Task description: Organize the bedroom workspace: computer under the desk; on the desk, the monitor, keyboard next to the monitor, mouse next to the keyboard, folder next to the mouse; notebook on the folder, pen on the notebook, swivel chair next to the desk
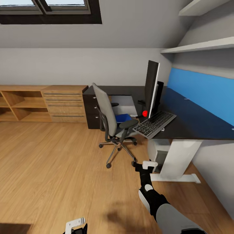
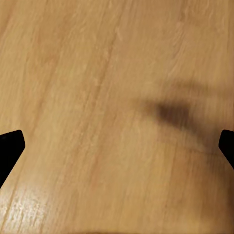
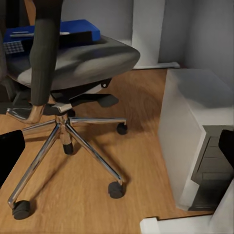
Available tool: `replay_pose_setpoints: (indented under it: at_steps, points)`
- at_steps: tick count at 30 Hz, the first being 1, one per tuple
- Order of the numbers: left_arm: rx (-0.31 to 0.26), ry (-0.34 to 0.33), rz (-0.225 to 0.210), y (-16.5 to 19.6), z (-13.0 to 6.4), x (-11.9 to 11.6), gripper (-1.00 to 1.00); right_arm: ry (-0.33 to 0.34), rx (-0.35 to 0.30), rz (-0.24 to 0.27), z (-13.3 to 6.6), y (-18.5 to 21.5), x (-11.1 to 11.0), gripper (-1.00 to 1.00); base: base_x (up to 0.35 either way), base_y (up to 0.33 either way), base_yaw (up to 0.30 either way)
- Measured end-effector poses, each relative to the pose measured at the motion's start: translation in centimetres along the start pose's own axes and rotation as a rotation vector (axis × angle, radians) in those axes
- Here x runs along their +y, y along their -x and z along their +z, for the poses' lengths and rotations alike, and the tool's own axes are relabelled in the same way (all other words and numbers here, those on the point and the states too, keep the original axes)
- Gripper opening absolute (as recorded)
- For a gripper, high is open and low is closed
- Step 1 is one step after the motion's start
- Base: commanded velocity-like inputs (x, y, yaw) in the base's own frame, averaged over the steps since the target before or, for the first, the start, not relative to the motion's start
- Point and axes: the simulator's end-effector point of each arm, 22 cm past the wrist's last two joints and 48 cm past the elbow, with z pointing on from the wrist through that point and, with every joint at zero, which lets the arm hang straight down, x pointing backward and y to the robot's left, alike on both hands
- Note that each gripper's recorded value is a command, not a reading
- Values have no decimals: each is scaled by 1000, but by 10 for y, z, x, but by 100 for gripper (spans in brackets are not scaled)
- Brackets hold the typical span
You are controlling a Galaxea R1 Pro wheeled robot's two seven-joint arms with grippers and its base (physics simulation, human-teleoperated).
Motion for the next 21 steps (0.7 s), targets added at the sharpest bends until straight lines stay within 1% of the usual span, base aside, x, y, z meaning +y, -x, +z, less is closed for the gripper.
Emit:
replay_pose_setpoints:
  at_steps: [7,13,14,19,21]
  points:
    - [0,-1,0,-11,10,2,100,-7,-6,0,1,-12,-2,100,0,0,0]
    - [1,-2,1,-20,19,3,100,-35,-4,-3,1,-24,-8,100,0,0,0]
    - [1,-2,1,-22,20,3,100,-36,-1,-4,1,-26,-9,100,0,0,0]
    - [1,-3,0,-30,27,5,100,-42,57,-25,4,-46,-10,100,0,0,0]
    - [1,-3,0,-33,30,5,100,-41,65,-31,10,-44,-9,100,0,0,0]
